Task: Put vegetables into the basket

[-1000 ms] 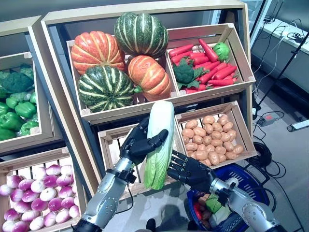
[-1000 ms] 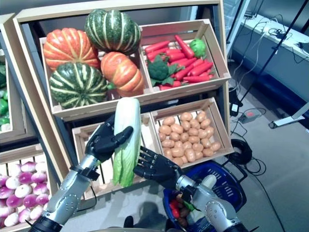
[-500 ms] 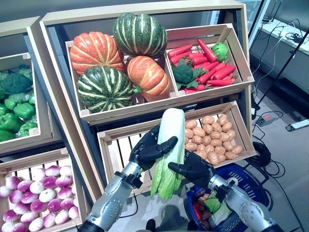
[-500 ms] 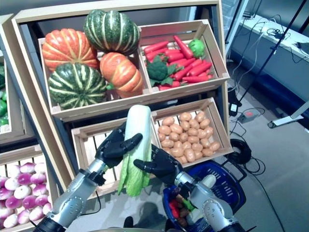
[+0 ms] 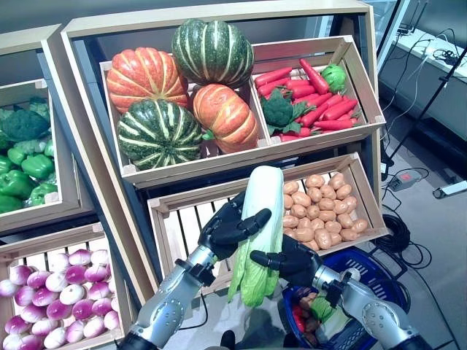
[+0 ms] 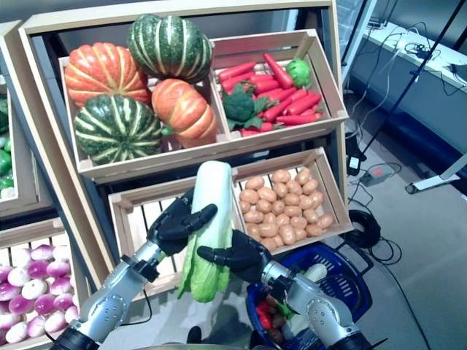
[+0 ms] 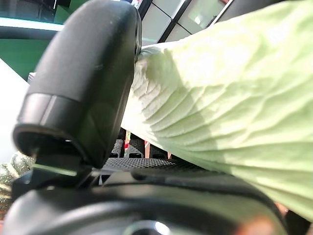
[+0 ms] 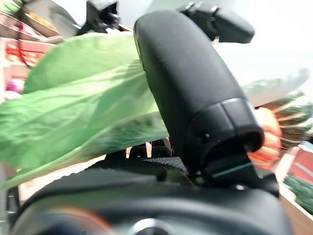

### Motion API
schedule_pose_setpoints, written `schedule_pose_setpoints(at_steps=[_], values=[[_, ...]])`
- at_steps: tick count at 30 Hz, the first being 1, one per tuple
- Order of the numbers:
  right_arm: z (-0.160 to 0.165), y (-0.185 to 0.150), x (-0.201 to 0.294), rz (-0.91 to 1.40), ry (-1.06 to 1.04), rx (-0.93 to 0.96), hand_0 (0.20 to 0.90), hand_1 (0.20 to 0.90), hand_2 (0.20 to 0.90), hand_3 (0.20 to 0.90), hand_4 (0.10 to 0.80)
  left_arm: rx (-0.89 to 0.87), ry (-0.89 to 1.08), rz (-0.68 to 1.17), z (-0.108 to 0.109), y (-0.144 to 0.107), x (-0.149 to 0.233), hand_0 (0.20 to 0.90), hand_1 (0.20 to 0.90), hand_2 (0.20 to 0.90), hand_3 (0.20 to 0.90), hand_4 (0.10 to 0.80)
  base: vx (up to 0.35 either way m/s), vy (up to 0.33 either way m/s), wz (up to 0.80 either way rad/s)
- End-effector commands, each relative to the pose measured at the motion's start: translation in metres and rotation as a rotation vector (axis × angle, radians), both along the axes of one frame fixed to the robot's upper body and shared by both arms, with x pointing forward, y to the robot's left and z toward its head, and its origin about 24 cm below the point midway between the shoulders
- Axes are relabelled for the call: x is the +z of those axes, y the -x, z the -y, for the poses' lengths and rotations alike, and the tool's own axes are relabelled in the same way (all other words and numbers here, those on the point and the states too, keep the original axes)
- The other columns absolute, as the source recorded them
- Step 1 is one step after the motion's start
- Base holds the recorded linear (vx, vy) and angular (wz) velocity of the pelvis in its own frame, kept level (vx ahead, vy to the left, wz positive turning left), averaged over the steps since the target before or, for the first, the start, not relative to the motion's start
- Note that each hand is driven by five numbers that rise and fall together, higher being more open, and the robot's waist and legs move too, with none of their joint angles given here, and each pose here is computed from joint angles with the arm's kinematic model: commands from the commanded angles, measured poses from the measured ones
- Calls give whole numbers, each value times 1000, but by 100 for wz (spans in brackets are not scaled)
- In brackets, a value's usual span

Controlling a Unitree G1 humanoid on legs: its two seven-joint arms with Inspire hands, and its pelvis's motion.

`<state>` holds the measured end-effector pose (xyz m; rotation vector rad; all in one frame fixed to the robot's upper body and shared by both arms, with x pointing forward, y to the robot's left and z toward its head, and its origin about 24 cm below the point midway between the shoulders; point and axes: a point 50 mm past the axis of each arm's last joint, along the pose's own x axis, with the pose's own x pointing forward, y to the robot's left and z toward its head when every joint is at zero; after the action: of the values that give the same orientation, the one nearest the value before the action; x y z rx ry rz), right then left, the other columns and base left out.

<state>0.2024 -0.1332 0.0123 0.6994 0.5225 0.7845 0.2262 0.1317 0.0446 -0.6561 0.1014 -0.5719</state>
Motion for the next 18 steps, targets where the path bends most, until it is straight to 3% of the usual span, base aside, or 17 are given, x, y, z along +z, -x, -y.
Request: schedule_pose_setpoints(at_steps=[1, 11, 12, 13, 14, 15, 18], values=[[-29, 2, 19, 73, -168, 195, 900, 900, 900, 900, 800, -79, 170, 337, 19, -15, 65, 300, 300, 300, 300, 400, 0, 0, 0], [-20, 15, -1, -46, -89, 262, 900, 900, 900, 900, 800, -75, 131, 451, 12, -15, 78, 300, 300, 300, 300, 400, 0, 0, 0], [-20, 15, -2, -53, -92, 263, 804, 804, 804, 804, 736, -72, 127, 465, 11, -15, 79, 300, 300, 300, 300, 400, 0, 0, 0], [-20, 15, -3, -59, -91, 265, 552, 552, 552, 552, 568, -70, 125, 477, 11, -15, 80, 300, 300, 300, 300, 400, 0, 0, 0], [-20, 15, -4, -62, -88, 267, 389, 389, 389, 389, 460, -69, 121, 488, 11, -15, 81, 300, 300, 300, 300, 400, 0, 0, 0], [-19, 15, -4, -63, -85, 269, 300, 300, 300, 300, 400, -68, 119, 494, 11, -15, 82, 300, 300, 300, 300, 400, 0, 0, 0], [-19, 16, -5, -62, -86, 272, 300, 300, 300, 300, 400, -68, 104, 524, 11, -15, 85, 300, 300, 300, 300, 400, 0, 0, 0]])
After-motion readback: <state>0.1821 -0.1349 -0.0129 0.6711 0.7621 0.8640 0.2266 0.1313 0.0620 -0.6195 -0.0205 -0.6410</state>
